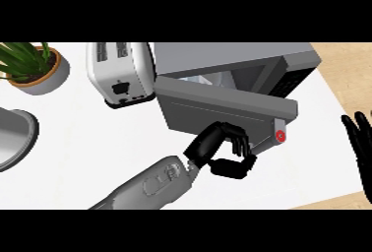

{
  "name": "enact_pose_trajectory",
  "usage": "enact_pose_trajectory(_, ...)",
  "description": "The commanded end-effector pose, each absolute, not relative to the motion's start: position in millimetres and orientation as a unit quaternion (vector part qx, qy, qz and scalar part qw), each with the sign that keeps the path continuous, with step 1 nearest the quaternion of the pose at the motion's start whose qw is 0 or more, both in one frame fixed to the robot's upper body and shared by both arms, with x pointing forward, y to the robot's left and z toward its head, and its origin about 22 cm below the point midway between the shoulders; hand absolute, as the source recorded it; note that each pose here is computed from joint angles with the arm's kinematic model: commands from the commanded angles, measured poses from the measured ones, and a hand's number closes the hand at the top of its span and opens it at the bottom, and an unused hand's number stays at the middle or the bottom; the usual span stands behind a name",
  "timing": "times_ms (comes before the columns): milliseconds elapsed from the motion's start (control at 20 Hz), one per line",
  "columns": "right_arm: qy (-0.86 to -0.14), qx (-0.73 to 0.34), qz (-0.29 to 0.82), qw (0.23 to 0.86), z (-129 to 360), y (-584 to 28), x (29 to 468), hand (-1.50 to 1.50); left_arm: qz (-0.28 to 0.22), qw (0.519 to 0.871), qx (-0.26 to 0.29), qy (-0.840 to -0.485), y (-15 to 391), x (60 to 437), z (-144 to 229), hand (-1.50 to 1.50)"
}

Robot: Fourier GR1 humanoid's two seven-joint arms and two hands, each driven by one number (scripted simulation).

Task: Pick up the milk, place it into the microwave and close the microwave

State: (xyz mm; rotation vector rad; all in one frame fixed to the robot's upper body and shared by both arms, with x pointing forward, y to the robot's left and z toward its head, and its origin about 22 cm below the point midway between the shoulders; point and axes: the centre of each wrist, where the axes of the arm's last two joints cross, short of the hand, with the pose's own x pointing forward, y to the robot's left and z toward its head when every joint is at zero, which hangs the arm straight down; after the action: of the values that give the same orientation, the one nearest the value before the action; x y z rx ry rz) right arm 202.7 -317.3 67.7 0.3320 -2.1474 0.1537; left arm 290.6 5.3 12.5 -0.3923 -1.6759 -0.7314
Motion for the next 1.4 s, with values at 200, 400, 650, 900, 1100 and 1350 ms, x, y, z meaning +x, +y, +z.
enact_pose_trajectory(200, -0.875, 0.169, 0.099, 0.444, 94, -313, 211, -1.5, -0.262, 0.569, -0.171, -0.76, -7, 323, 52, 1.5)
enact_pose_trajectory(400, -0.877, 0.174, 0.103, 0.437, 104, -314, 211, -1.5, -0.245, 0.57, -0.157, -0.769, -9, 337, 66, 1.5)
enact_pose_trajectory(650, -0.872, 0.196, 0.116, 0.433, 115, -313, 216, -1.5, -0.237, 0.565, -0.147, -0.777, -13, 349, 79, 1.5)
enact_pose_trajectory(900, -0.871, 0.211, 0.132, 0.423, 126, -313, 219, -1.5, -0.225, 0.568, -0.131, -0.781, -16, 361, 93, 1.5)
enact_pose_trajectory(1100, -0.871, 0.209, 0.14, 0.422, 135, -315, 222, -1.5, -0.218, 0.566, -0.13, -0.784, -17, 359, 93, 1.5)
enact_pose_trajectory(1350, -0.871, 0.201, 0.141, 0.424, 143, -322, 224, -1.5, -0.204, 0.569, -0.12, -0.788, -16, 362, 92, 1.5)
